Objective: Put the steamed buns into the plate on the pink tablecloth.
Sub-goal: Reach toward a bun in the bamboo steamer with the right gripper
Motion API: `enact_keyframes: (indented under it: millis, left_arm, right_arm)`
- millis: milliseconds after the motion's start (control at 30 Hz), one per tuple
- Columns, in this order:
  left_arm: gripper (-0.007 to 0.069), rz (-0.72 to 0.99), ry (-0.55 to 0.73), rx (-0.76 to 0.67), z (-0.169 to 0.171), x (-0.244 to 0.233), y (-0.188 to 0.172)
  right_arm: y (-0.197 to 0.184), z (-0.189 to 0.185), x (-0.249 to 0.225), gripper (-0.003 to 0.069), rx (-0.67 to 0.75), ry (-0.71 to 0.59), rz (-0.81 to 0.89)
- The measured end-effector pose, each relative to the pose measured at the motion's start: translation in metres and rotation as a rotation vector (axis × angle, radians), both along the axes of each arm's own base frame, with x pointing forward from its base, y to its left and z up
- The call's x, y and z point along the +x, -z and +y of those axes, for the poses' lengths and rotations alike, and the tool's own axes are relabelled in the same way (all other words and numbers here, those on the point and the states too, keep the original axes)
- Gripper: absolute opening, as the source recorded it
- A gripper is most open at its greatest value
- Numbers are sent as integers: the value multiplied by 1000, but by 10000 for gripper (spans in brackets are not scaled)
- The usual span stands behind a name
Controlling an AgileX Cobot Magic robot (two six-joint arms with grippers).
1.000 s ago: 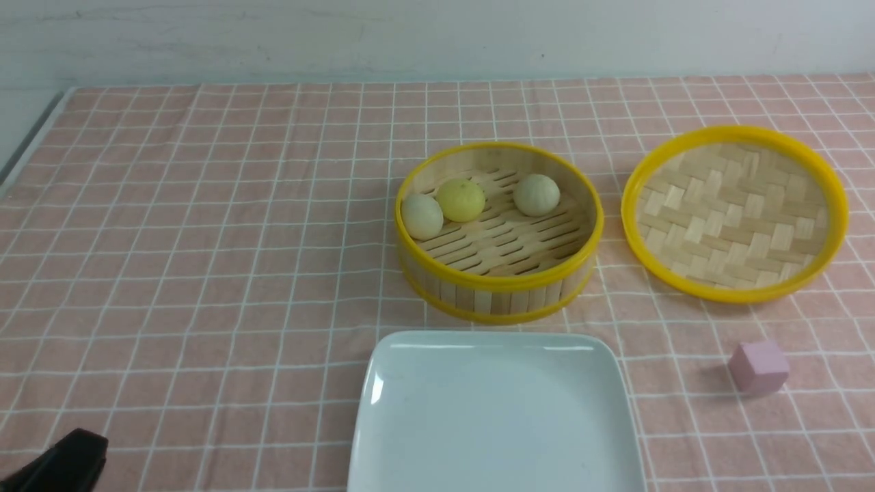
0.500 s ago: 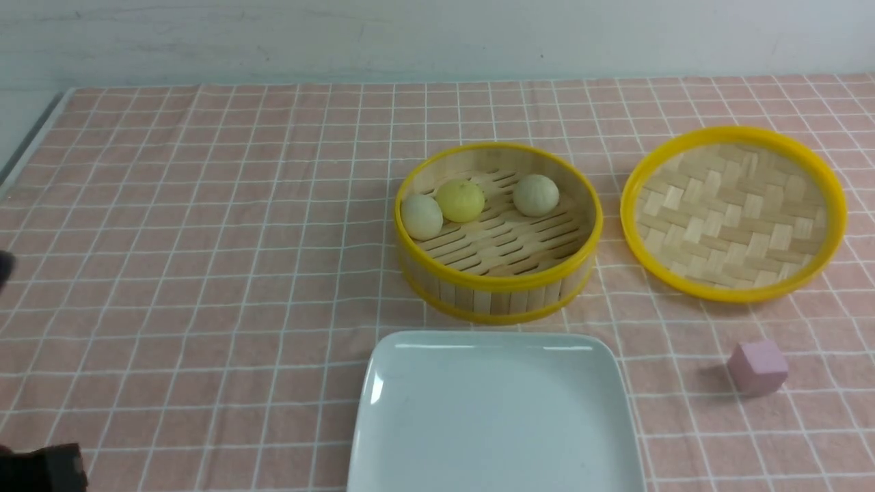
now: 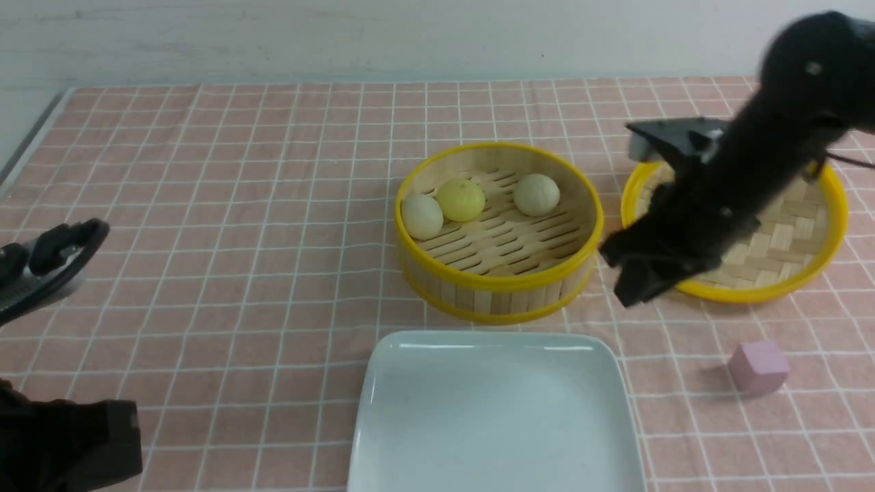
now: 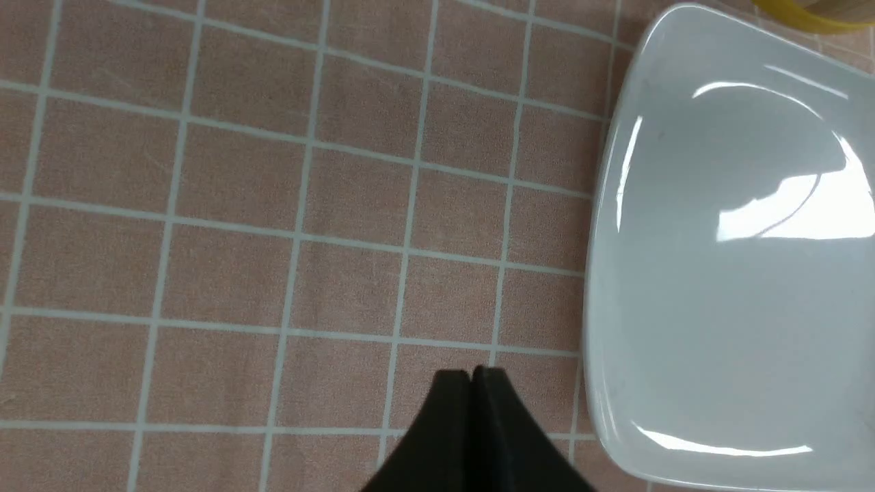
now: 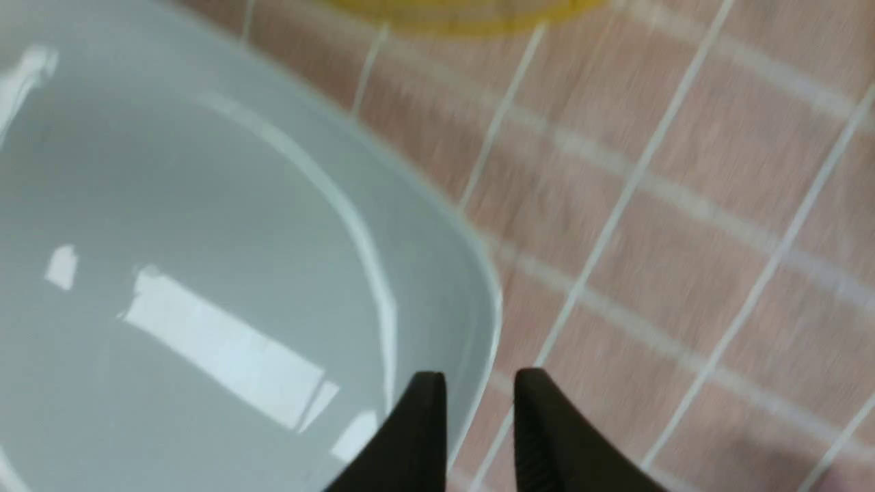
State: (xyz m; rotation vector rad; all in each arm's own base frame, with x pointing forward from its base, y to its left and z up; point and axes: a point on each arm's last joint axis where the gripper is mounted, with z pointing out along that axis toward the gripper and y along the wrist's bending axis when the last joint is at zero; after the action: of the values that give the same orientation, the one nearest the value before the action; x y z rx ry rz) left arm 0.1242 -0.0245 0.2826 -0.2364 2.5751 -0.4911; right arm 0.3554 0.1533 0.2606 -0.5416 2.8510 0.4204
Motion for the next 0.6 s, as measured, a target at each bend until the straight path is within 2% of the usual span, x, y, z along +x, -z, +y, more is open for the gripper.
enact_keyframes:
  millis: [133, 267, 400, 600]
  left_arm:
    - [5, 0, 0, -1, 0, 0, 0]
    - [10, 0, 0, -4, 0, 0, 0]
    - [14, 0, 0, -7, 0, 0, 0]
    - [16, 1, 0, -7, -1, 0, 0]
  right_arm:
    - [-2, 27, 52, 275, -112, -10, -65]
    - [-15, 45, 100, 316, -121, 23, -231]
    - [-6, 54, 126, 326, -94, 59, -303]
    - [29, 62, 139, 327, -82, 91, -249]
